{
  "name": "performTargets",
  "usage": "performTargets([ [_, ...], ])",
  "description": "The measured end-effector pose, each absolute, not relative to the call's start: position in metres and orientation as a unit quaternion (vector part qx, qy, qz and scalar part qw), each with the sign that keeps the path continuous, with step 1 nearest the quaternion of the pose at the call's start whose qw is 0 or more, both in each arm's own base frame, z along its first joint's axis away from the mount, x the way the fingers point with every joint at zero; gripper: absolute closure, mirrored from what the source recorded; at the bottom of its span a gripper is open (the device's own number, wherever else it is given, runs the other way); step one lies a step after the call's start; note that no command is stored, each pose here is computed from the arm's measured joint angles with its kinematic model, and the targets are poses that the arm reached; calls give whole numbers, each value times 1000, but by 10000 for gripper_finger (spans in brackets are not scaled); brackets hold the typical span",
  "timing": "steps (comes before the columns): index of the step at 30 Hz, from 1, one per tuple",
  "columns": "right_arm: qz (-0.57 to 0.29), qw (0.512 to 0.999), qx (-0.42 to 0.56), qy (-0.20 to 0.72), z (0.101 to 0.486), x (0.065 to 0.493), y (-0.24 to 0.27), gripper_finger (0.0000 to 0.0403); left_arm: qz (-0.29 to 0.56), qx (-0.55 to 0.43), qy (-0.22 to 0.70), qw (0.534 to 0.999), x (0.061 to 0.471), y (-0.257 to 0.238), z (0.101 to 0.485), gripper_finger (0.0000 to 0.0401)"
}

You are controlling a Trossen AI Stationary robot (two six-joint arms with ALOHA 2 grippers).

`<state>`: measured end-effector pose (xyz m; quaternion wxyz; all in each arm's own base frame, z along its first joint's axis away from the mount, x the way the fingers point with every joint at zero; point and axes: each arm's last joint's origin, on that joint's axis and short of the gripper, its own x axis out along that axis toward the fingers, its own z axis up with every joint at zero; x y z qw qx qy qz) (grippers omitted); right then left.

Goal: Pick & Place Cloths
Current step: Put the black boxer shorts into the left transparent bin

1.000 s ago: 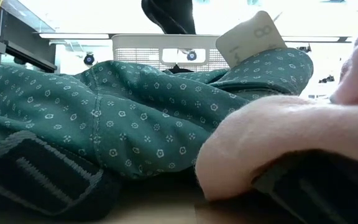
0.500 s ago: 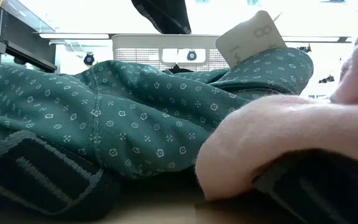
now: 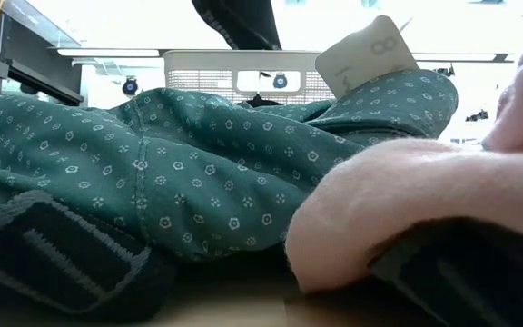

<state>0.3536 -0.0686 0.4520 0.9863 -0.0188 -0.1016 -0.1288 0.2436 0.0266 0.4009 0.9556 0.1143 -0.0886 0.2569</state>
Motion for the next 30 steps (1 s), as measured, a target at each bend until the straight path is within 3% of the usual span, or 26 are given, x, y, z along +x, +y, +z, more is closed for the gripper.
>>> performTargets([
  [7, -128, 987, -19, -99, 452, 354, -69, 395, 240, 120, -86, 959, 244, 26, 400, 353],
  [9, -128, 987, -19, -98, 451, 354, -69, 391, 240, 127, -83, 959, 244, 26, 400, 385],
  [14, -131, 987, -18, -93, 450, 354, -69, 350, 240, 138, -71, 958, 244, 26, 398, 393],
  [20, -133, 987, -19, -88, 451, 353, -68, 253, 247, 157, -65, 954, 242, 26, 399, 396],
  [25, -158, 986, -16, -51, 452, 342, -68, 173, 296, 187, -54, 935, 221, 27, 409, 397],
  [30, -186, 983, -11, -3, 452, 328, -67, 137, 364, 206, -29, 908, 187, 29, 420, 398],
])
